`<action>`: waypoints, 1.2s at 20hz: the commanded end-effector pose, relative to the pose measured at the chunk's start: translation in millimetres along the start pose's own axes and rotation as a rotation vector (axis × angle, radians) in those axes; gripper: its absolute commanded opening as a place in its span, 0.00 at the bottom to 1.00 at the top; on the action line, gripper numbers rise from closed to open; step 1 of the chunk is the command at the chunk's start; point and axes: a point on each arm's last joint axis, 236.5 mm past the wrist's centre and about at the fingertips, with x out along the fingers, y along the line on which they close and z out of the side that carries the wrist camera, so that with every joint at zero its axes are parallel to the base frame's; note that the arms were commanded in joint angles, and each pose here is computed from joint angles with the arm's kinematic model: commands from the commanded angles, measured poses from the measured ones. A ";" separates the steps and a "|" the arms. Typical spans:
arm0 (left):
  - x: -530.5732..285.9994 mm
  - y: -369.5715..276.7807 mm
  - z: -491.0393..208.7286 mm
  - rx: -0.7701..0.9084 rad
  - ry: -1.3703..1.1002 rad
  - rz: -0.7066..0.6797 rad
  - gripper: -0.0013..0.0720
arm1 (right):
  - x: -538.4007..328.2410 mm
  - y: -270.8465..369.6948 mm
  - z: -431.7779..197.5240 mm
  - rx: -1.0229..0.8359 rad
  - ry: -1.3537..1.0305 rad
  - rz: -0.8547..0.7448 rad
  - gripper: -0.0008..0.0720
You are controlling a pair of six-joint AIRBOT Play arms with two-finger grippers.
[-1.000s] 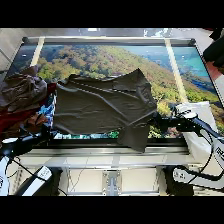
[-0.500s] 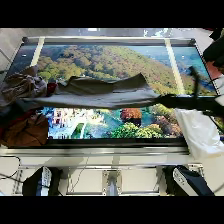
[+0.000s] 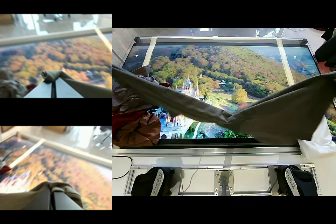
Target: Fold the shirts.
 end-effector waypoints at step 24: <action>428.5 -16.4 -382.8 0.210 0.909 0.069 0.03 | 381.6 -228.3 -399.3 0.518 0.788 -0.074 0.03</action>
